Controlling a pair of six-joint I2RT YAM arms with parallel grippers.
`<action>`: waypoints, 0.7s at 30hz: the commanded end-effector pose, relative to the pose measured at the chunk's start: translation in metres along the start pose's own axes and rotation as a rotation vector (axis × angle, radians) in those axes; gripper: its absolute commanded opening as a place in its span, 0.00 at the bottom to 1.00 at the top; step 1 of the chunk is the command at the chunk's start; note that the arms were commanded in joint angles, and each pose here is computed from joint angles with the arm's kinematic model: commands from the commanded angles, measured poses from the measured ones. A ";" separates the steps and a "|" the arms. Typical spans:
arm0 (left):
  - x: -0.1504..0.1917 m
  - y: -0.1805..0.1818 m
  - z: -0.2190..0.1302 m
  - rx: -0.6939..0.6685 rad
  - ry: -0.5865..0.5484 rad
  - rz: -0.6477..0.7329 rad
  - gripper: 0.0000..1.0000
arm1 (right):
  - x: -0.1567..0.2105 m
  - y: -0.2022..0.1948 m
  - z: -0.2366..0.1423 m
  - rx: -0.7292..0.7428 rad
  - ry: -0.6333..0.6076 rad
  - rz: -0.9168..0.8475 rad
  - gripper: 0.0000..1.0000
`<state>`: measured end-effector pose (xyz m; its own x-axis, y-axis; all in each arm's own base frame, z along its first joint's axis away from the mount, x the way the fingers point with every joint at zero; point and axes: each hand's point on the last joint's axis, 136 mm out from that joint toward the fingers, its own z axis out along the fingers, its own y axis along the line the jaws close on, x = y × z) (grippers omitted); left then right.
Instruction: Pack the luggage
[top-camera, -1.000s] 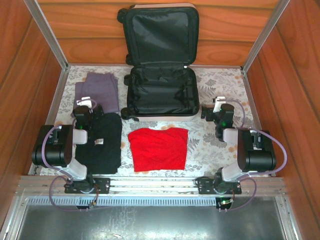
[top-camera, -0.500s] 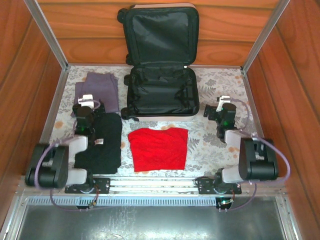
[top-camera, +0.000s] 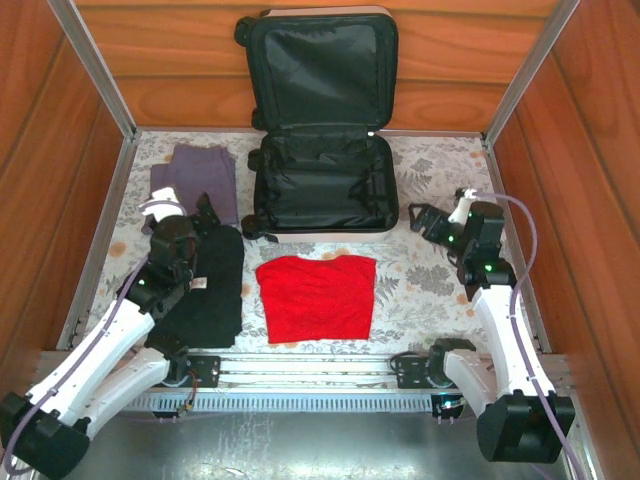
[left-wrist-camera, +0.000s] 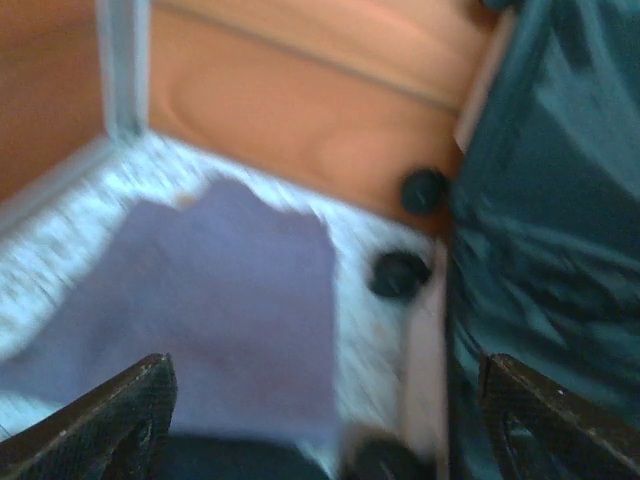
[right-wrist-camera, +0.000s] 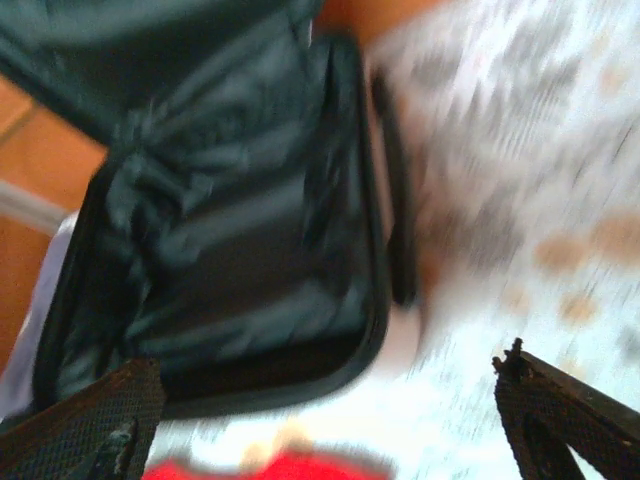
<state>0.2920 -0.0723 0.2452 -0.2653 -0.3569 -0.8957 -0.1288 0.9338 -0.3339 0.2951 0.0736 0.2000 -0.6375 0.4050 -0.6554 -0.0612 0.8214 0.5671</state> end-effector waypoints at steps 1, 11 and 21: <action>0.089 -0.004 -0.024 0.009 0.364 0.022 0.82 | 0.086 0.011 -0.010 -0.065 0.333 0.207 0.87; 0.202 -0.034 -0.071 0.034 0.763 -0.067 0.83 | 0.159 0.018 0.000 0.038 0.578 0.140 0.90; 0.215 -0.029 -0.080 0.061 0.807 -0.125 0.87 | 0.189 -0.011 0.023 0.245 0.655 0.046 0.90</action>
<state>0.1706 -0.1768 0.0904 -0.8451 -0.3350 -0.4166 -0.1360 0.8884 -0.4386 0.1886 0.1621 0.0717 -0.9771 0.1539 -0.1468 0.0647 0.8725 0.4843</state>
